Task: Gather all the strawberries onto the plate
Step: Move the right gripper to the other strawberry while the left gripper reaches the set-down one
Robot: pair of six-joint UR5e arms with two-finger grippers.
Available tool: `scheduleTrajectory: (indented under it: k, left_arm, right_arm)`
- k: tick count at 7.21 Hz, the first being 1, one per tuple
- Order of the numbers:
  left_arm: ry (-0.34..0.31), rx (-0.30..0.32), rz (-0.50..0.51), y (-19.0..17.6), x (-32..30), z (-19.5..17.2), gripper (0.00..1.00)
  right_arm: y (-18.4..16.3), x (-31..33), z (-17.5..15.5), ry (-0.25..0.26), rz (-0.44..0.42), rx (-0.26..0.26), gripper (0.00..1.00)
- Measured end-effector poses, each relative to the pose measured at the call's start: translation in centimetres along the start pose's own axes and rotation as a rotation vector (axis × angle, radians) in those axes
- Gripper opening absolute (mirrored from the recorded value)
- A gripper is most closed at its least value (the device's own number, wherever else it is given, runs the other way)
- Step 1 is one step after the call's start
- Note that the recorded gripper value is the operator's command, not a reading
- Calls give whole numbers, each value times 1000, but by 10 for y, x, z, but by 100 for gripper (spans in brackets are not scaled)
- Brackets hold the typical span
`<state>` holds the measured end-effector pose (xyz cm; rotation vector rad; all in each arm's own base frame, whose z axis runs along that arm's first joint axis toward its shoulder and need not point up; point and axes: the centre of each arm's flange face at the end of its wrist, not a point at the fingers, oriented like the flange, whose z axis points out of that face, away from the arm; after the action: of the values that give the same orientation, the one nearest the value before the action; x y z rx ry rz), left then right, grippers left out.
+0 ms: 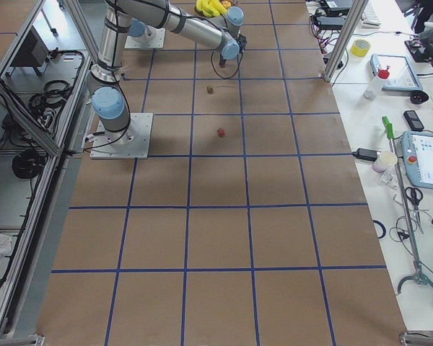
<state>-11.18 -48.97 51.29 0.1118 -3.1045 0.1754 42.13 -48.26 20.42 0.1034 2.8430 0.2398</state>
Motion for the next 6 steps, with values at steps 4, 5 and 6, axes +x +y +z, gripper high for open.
scheduleTrajectory:
  k: [4,5,6]
  left_arm:
    - [18,4,11,2,2,-2,100]
    - [32,-10,10,1,4,5,100]
    - [40,-38,7,-1,7,20,100]
  right_arm:
    - [9,84,-59,225,15,45,100]
    - [16,115,-56,241,29,49,98]
    - [26,138,-42,246,37,60,87]
